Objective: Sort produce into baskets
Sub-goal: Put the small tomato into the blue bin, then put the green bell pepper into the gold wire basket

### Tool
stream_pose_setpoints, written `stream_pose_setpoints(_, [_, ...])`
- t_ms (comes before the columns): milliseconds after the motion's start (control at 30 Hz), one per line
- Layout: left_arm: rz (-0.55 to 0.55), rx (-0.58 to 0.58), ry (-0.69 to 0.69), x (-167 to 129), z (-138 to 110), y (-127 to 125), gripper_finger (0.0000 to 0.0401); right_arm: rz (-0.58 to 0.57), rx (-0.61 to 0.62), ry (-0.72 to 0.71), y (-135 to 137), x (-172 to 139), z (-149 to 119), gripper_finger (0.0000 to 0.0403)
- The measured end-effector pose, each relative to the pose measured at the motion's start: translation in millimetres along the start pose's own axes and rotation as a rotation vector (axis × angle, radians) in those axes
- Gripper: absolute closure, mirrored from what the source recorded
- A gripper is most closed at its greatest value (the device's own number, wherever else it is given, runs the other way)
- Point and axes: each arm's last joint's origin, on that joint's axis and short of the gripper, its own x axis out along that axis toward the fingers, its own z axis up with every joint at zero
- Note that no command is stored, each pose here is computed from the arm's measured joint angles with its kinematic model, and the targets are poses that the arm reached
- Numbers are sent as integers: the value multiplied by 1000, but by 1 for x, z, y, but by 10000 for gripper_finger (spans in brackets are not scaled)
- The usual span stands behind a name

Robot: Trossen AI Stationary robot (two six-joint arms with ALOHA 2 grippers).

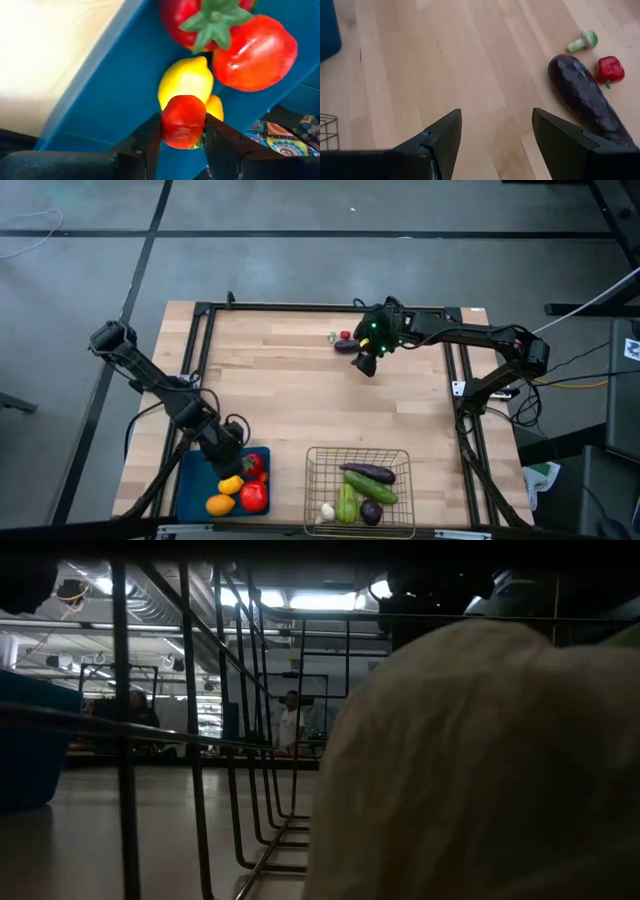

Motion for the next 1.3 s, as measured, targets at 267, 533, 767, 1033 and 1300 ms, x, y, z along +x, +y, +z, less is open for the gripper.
stream_pose_setpoints(267, [7, -35, -6, -1, 2, 1, 274, -1, -22, 12, 0, 0, -1, 162])
stream_pose_setpoints(533, [35, -74, -4, 3, 3, 2, 203, -40, -64, 15, -1, 0, -2, 162])
stream_pose_setpoints(767, [33, -77, -1, 4, 3, 1, 169, -77, -183, 53, 0, -9, 4, 162])
stream_pose_setpoints(1033, [33, -72, -1, 4, 3, 1, 169, -278, -373, 185, 2, -41, 17, 162])
stream_pose_setpoints(1300, [33, -57, -19, 4, 4, 1, 168, -252, -388, 233, -24, -46, 16, 162])
